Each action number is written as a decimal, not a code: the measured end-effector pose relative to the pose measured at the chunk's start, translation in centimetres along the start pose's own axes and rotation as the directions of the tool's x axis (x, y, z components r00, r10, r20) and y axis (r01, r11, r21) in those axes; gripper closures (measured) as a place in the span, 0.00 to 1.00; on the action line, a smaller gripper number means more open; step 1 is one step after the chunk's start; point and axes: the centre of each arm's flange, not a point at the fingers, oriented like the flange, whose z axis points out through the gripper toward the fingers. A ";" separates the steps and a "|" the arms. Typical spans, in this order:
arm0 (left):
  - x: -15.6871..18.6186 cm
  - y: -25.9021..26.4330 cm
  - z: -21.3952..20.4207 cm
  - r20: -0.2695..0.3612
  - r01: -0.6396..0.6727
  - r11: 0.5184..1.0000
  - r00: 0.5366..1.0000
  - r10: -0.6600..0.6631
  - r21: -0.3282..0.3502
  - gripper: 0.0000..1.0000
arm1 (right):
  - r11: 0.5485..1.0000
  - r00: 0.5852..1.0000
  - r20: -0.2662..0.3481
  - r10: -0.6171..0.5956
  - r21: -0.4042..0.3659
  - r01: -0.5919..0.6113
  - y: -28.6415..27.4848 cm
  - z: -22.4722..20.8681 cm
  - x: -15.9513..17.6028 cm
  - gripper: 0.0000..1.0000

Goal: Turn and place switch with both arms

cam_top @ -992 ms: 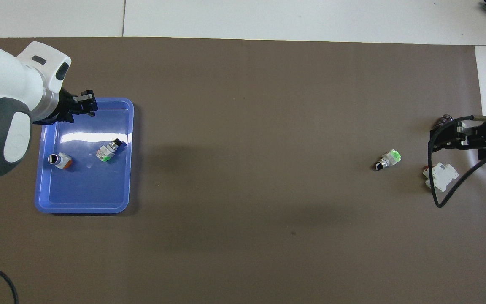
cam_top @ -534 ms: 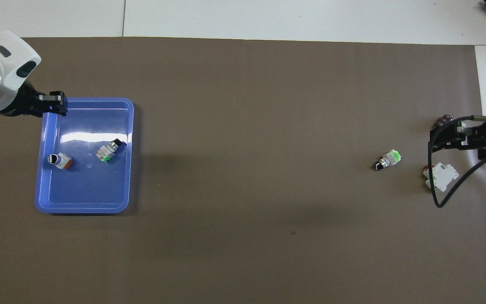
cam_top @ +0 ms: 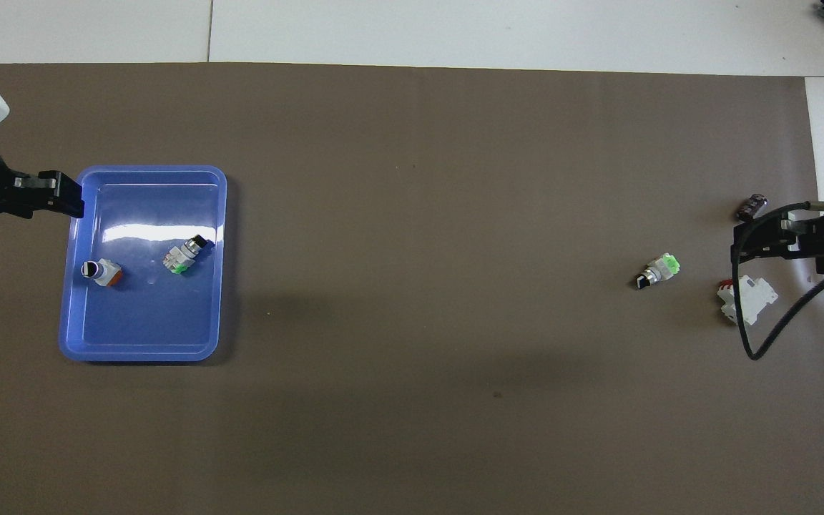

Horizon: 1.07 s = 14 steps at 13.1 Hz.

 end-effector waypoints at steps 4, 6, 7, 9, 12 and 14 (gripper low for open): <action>-0.8 0.8 -2.8 -0.034 -0.011 1.000 0.999 0.011 -0.006 0.02 | 1.000 1.000 0.000 0.000 -0.001 0.000 0.1 0.0 0.0 0.00; -1.1 0.7 -3.4 -0.050 -0.010 1.000 0.999 0.009 -0.005 0.00 | 1.000 1.000 0.001 0.000 -0.001 0.000 0.1 0.0 0.0 0.00; -1.1 0.6 -3.5 -0.056 -0.007 1.000 0.998 0.007 -0.004 0.00 | 1.000 1.000 0.001 0.000 -0.001 0.000 0.1 0.0 0.0 0.00; -1.0 0.2 -3.4 -0.063 0.000 1.000 0.998 0.000 -0.004 0.00 | 1.000 1.000 0.001 0.000 -0.001 0.000 0.1 0.0 0.0 0.00; -0.9 0.2 -3.5 -0.066 0.000 1.000 0.998 0.000 -0.005 0.00 | 1.000 1.000 0.001 0.000 -0.001 0.000 0.1 0.0 0.0 0.00; -0.9 0.3 -3.5 -0.067 -0.002 1.000 0.998 0.001 -0.005 0.00 | 1.000 1.000 0.001 0.000 -0.001 0.000 0.1 0.0 0.0 0.00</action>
